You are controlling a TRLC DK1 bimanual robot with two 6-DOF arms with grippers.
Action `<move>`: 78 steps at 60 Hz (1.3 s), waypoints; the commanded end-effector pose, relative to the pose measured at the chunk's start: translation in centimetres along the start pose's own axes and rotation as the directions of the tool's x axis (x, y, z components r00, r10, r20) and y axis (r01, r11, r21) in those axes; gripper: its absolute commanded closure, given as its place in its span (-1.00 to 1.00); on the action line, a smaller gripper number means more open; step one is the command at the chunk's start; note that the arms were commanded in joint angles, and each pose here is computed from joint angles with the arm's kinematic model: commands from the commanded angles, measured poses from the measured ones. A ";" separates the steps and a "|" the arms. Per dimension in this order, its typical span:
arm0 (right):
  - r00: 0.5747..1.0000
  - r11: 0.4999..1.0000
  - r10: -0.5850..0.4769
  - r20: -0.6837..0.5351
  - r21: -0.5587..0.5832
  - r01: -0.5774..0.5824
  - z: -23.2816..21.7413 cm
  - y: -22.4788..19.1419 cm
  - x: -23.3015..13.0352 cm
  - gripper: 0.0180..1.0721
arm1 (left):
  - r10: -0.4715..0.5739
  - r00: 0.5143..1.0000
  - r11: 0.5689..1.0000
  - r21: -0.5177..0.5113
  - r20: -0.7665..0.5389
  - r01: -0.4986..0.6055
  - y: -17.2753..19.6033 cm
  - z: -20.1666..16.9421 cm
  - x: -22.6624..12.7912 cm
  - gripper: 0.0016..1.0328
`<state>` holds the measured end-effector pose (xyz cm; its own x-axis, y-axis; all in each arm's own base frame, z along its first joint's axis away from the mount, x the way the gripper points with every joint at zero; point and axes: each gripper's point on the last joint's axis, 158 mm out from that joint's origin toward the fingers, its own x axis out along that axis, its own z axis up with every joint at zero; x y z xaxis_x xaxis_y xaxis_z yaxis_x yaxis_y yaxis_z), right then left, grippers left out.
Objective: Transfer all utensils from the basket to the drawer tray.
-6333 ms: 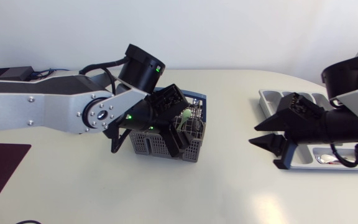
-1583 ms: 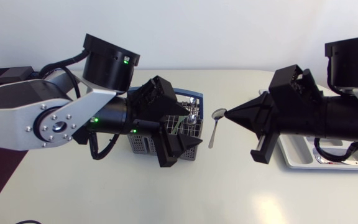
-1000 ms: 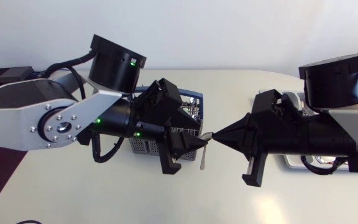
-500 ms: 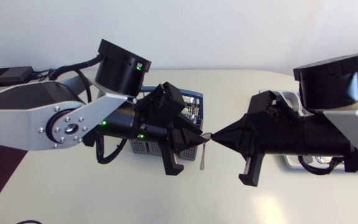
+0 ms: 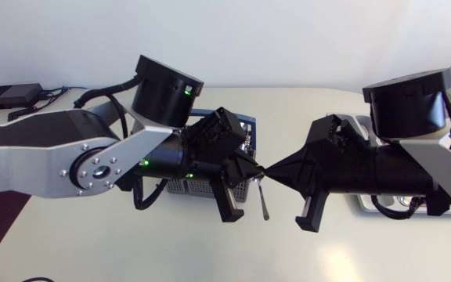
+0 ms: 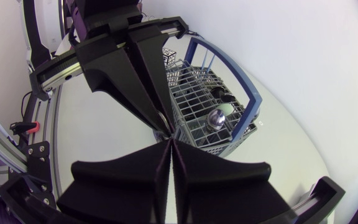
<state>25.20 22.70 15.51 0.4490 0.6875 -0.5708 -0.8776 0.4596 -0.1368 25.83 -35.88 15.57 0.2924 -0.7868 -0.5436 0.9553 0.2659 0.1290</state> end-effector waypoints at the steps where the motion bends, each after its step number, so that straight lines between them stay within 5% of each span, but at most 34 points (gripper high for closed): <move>1: 1.000 1.000 0.005 0.007 0.009 -0.005 0.2 0.2 0.3 0.89 | 0.008 1.000 1.000 -0.008 -0.009 -0.008 0.0 0.0 0.7 0.94; 12: 0.999 1.000 -0.024 0.023 0.014 0.024 0.4 -0.4 0.0 0.84 | 0.056 0.998 0.998 -0.022 -0.012 -0.056 1.2 0.3 0.5 0.94; 17: 0.998 0.998 -0.055 0.038 0.026 0.054 0.6 -0.9 -0.4 0.36 | 0.091 0.996 0.995 -0.051 0.002 -0.090 2.2 0.9 0.2 0.94; 23: 0.996 0.996 -0.083 0.044 0.037 0.082 0.5 -1.5 -1.0 0.09 | 0.127 0.992 0.987 -0.105 0.017 -0.124 3.5 1.5 -0.2 0.94; 44: 0.983 0.983 -0.180 0.045 0.042 0.178 0.1 -2.7 -0.9 0.09 | 0.240 0.969 0.927 -0.308 0.052 -0.213 6.8 4.3 -1.4 0.94; 78: 0.937 0.940 -0.337 0.096 -0.023 0.340 1.5 -5.0 -0.7 0.16 | 0.239 0.970 0.897 -0.391 0.037 -0.206 5.6 6.3 -1.1 0.94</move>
<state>29.55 20.65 19.16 0.7350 0.5536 -0.3916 -0.6739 0.6604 -0.3312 30.83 -36.36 21.15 0.5072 -0.7147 -0.4816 0.7898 0.6091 -0.0721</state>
